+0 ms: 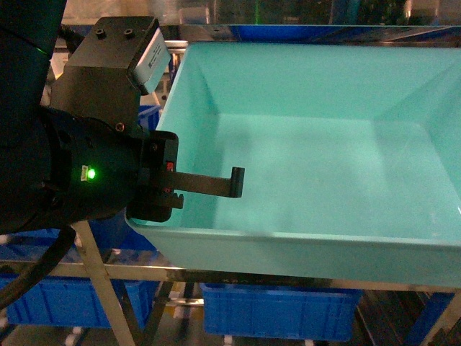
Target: Organize blue bins on left shelf correctly
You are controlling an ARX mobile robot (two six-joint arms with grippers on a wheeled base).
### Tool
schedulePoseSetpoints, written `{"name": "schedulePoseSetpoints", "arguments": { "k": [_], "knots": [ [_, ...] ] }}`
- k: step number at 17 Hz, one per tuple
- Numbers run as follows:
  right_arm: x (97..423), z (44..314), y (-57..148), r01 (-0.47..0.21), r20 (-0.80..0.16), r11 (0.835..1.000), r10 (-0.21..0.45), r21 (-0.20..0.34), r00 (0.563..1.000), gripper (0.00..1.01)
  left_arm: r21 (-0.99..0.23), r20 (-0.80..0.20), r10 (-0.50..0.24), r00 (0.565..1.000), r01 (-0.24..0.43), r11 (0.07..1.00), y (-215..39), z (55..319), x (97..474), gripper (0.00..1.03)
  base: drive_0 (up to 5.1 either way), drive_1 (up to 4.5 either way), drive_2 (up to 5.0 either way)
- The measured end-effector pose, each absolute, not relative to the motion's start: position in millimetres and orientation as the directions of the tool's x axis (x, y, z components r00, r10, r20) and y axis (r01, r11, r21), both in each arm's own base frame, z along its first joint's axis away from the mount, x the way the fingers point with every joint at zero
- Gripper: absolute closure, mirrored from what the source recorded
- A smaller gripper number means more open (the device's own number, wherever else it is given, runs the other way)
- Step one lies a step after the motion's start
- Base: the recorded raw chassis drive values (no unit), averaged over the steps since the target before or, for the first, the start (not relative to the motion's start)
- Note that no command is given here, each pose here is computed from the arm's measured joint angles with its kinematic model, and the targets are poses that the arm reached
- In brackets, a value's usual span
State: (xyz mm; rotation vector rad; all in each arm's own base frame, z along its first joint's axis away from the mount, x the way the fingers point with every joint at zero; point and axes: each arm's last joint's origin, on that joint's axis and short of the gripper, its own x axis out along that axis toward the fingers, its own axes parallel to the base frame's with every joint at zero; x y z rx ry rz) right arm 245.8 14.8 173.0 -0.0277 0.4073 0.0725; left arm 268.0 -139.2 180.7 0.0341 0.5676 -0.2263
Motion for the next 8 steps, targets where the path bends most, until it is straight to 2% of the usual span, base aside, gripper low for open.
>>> {"name": "schedulePoseSetpoints", "arguments": {
  "k": [2,3,8],
  "knots": [
    [248.5,136.5,12.1,-0.089,-0.504,0.996,0.082,0.01,0.86,0.99,-0.05,-0.646,-0.209,0.734,0.233,0.971,-142.9,142.1,275.8,1.01,0.0,0.0,0.0],
    [250.7,127.0,10.7,-0.092,-0.534,0.996,0.087,0.017,0.841,0.99,-0.052,-0.67,-0.21,0.712,0.237,0.97,-145.6,134.4,280.6,1.01,0.0,0.0,0.0],
    [282.1,98.0,5.8,-0.09,-0.58,0.996,0.086,0.021,0.81,0.99,-0.072,-0.729,-0.221,0.647,0.249,0.966,-154.4,107.2,321.9,1.01,0.0,0.0,0.0]
  ]
}}
